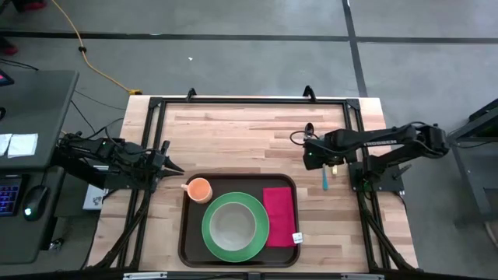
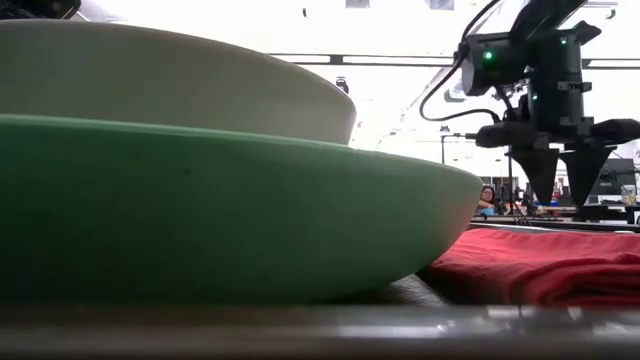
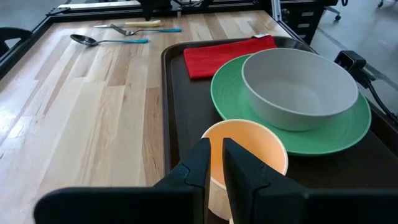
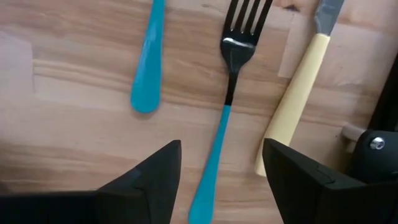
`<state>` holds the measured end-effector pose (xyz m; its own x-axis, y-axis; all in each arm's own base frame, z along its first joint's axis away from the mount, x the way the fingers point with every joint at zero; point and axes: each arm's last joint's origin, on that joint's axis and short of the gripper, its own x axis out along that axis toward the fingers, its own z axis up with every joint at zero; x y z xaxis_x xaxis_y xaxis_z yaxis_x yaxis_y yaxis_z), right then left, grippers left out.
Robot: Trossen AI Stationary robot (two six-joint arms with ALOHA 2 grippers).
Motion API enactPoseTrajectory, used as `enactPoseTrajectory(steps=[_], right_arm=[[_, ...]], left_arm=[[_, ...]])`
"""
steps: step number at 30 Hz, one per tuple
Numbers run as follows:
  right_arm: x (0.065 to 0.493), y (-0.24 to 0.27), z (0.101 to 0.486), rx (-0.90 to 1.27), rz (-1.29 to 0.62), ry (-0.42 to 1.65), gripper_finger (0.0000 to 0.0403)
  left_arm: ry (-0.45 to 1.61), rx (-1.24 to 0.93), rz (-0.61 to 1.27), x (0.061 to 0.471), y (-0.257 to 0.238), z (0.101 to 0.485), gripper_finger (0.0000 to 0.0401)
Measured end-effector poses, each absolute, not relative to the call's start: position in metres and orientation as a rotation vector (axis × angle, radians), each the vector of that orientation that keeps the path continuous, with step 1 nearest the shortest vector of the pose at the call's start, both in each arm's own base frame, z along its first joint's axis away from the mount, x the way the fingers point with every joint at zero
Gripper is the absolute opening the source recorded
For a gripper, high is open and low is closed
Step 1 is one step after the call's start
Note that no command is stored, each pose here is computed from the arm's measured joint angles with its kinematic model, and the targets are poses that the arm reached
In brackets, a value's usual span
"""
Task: Set up tray
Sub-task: Put the blue fork on top of the red napkin on the brown tray
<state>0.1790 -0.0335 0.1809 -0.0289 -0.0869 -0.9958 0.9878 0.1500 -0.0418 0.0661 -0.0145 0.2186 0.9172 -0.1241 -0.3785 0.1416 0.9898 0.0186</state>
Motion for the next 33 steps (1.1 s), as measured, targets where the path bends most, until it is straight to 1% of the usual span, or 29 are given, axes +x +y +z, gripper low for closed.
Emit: enactPoseTrajectory(steps=[9, 24, 29, 33], right_arm=[[0.181, -0.034, 0.179, 1.013, -1.160, 1.222, 0.0206], [0.175, -0.032, 0.163, 1.041, -1.149, 1.232, 0.0206], [0.177, -0.034, 0.164, 1.023, -1.160, 1.196, 0.0199], [0.177, -0.039, 0.161, 1.023, -1.169, 1.206, 0.0192]], left_arm=[[0.388, 0.046, -0.136, 0.066, -0.014, 0.218, 0.0074], [0.391, 0.046, -0.139, 0.066, -0.015, 0.218, 0.0074], [0.391, 0.046, -0.139, 0.066, -0.015, 0.218, 0.0074], [0.391, 0.046, -0.139, 0.066, -0.015, 0.218, 0.0074]])
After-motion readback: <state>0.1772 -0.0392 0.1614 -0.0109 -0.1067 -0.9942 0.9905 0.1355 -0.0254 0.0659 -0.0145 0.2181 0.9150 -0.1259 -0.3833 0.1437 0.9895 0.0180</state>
